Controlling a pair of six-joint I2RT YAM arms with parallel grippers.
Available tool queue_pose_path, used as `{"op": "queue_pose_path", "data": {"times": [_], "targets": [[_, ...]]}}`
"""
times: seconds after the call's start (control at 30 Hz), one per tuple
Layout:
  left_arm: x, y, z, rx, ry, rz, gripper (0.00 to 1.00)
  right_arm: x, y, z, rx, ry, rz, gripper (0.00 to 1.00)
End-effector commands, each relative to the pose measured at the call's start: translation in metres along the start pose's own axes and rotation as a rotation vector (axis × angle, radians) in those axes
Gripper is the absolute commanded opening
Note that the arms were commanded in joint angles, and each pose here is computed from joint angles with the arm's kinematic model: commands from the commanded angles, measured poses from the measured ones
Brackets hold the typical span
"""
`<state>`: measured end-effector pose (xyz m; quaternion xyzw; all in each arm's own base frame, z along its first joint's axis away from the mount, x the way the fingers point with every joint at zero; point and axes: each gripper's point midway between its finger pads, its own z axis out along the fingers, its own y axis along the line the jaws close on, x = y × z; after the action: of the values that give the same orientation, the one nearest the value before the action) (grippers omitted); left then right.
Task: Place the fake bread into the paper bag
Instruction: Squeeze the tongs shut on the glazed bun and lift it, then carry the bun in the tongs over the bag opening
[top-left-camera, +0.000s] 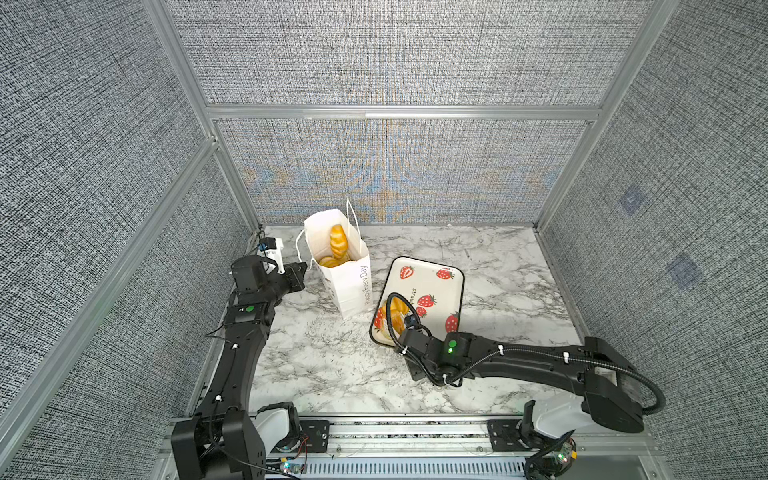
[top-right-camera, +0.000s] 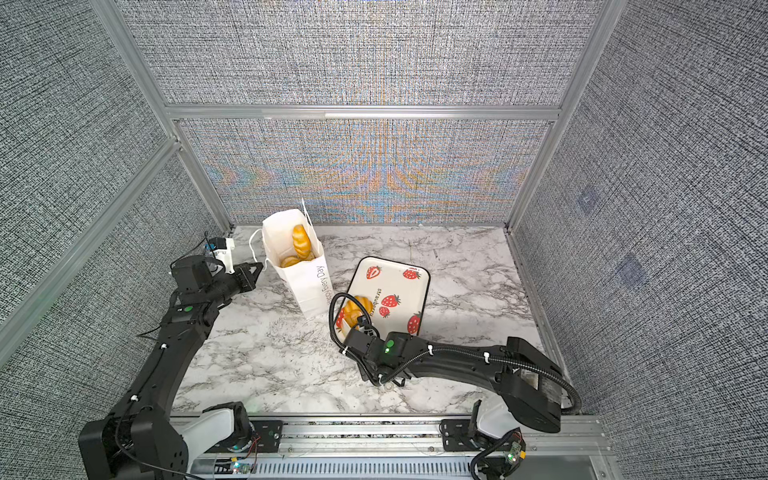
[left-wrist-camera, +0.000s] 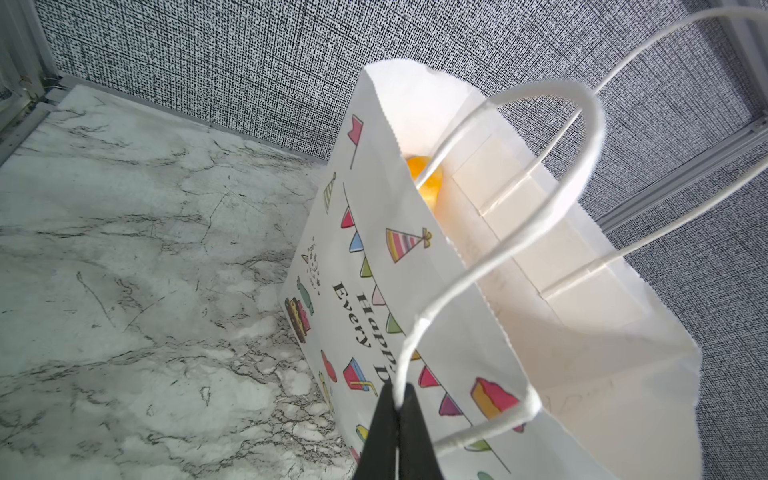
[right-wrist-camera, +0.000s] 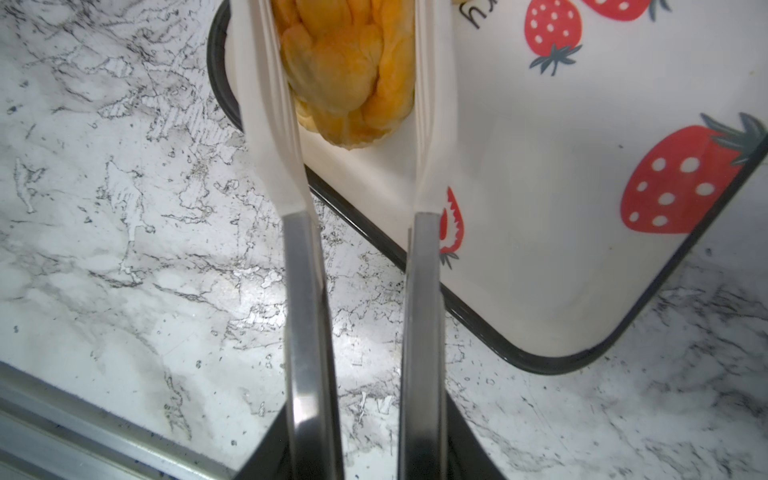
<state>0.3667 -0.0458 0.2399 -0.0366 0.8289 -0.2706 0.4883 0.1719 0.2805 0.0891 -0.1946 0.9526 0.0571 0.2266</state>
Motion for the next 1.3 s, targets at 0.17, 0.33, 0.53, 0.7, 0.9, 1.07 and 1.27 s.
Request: {"op": "queue_pose_path", "data": {"times": [0.17,0.33,0.53,0.7,0.9,1.07,1.27], "targets": [[0.0,-0.001,0.001,0.01,-0.003,0.001,0.0,-0.017,-0.021,-0.023,0.051,-0.116,0.042,0.37],[0.0,-0.001,0.001,0.01,-0.003,0.001,0.0,-0.032,-0.033,-0.044,0.065,-0.215,0.08,0.37],[-0.001,-0.001,0.001,0.01,-0.003,0.0,0.0,-0.053,-0.049,-0.072,0.093,-0.347,0.119,0.37],[-0.001,-0.002,0.001,0.013,-0.004,0.003,0.0,-0.075,-0.055,-0.099,0.087,-0.472,0.126,0.37],[-0.001,-0.001,0.0,0.01,-0.006,0.002,0.0,-0.098,-0.057,-0.128,0.087,-0.575,0.108,0.37],[-0.001,-0.002,0.0,0.009,-0.007,0.004,0.0,-0.112,-0.055,-0.145,0.074,-0.632,0.1,0.37],[-0.001,-0.002,0.0,0.01,-0.007,0.005,0.0,-0.126,-0.045,-0.158,0.049,-0.673,0.071,0.37]]}}
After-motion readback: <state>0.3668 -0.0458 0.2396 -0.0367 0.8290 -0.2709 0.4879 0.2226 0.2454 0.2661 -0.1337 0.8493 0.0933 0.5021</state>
